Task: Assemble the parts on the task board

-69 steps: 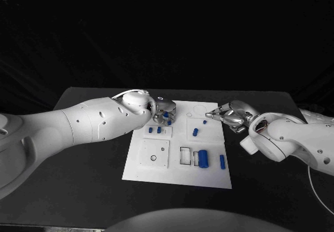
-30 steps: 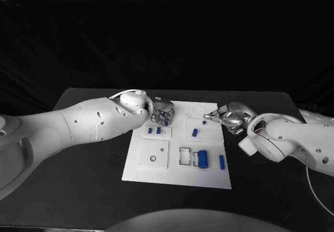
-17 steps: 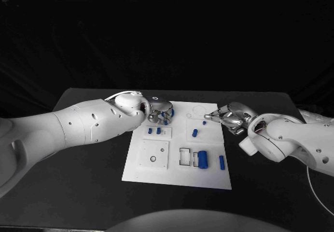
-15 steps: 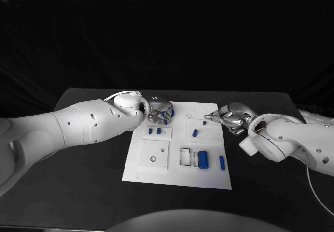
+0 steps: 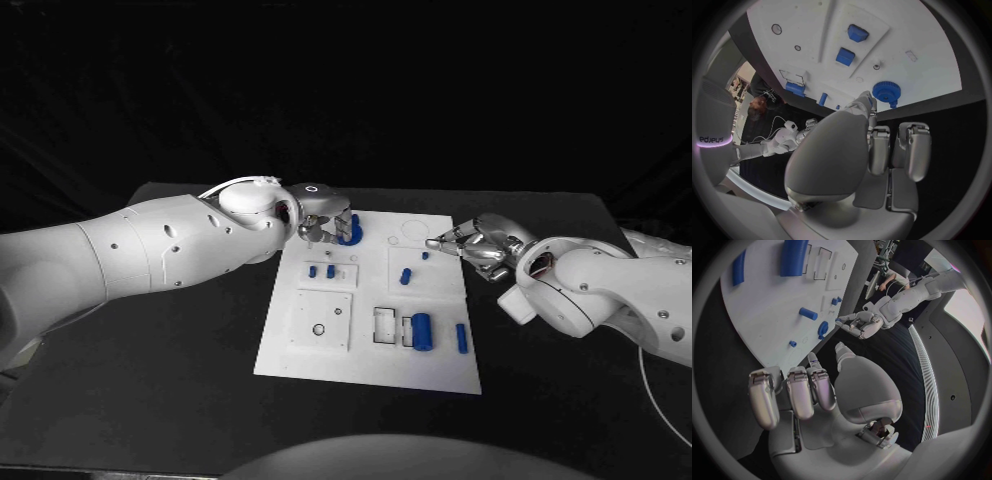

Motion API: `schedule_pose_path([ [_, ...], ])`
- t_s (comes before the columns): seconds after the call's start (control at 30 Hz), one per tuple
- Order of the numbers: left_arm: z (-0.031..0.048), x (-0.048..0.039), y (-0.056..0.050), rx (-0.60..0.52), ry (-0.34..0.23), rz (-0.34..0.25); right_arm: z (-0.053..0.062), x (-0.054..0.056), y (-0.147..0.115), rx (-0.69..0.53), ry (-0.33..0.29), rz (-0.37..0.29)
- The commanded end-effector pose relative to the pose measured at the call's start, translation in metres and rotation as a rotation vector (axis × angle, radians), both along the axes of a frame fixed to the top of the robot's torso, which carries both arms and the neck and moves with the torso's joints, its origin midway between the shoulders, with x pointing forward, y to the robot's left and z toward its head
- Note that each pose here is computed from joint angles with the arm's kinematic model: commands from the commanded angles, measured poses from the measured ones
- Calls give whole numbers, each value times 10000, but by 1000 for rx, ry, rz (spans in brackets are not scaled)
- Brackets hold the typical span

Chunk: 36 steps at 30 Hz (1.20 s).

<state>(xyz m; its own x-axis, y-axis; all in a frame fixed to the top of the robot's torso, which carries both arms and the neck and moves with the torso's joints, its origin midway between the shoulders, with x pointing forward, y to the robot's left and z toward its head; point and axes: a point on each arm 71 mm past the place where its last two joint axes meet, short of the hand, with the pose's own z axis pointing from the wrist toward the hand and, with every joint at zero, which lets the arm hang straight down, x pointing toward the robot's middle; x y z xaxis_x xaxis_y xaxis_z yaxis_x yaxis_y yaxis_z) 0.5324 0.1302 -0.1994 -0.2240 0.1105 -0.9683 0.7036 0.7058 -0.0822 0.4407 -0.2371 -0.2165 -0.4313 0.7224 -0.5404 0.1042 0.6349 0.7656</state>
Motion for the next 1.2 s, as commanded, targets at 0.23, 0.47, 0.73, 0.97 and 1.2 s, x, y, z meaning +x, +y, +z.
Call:
schedule_pose_path([
  [0.23, 9, -27, 168, 9, 38, 18, -11, -3, 15, -3, 10, 15],
  [0.47, -4, -24, 258, 25, 56, 39, -13, 0, 17, -3, 10, 15],
  [0.73, -19, 4, 275, 38, 62, 57, -12, -1, 24, -2, 9, 18],
  [0.97, -47, 27, 265, 49, 71, 62, -11, -5, 26, -1, 10, 19],
  [1.2, -67, 51, 255, 59, 79, 64, -11, -6, 32, 0, 10, 22],
])
